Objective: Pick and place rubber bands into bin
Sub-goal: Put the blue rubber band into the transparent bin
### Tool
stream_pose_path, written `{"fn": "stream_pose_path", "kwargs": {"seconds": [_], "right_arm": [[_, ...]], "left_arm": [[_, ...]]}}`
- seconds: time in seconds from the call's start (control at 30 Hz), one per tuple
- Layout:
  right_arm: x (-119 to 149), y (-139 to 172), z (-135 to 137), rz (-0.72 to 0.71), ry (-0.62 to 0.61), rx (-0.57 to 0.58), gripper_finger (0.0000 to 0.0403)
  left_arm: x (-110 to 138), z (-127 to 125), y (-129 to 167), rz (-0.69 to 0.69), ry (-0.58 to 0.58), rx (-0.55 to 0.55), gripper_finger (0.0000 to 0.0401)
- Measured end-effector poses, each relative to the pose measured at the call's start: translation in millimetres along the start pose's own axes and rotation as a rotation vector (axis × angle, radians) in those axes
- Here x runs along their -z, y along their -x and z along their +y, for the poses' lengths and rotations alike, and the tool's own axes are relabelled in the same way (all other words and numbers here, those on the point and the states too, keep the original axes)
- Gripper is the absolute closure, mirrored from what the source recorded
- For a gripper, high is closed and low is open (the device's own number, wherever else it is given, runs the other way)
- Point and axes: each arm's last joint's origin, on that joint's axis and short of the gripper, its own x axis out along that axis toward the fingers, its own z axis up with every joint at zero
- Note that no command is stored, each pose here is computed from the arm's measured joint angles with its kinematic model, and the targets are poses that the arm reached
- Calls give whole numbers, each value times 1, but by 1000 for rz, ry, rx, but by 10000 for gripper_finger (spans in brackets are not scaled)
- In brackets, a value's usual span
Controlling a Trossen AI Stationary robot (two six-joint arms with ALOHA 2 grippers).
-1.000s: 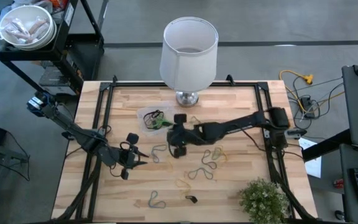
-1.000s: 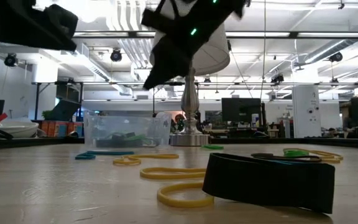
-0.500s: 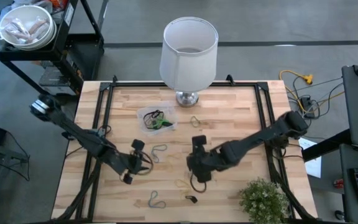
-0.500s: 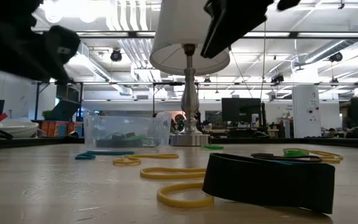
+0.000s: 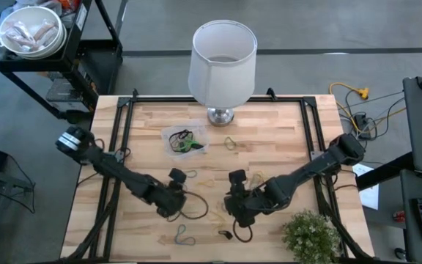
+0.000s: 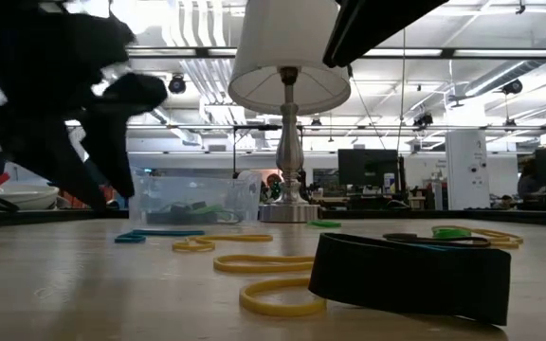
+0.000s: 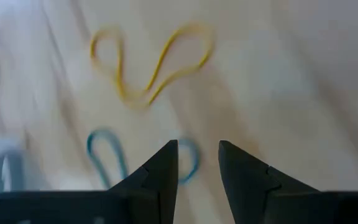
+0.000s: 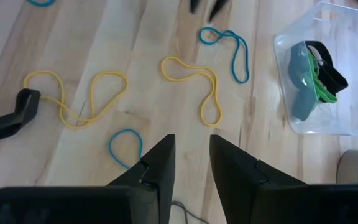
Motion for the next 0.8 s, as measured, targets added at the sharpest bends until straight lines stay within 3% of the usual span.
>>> {"fn": "stream_pose_path", "kwargs": {"seconds": [0.23, 0.5, 0.8], "right_arm": [[0, -1, 0, 1, -12, 0, 319], [0, -1, 0, 0, -34, -2, 319], [0, 0, 1, -1, -64, -3, 319]], "left_arm": [[-2, 19, -12, 196, 27, 0, 301], [4, 33, -18, 240, 26, 81, 301], [8, 40, -21, 246, -76, 104, 301]]}}
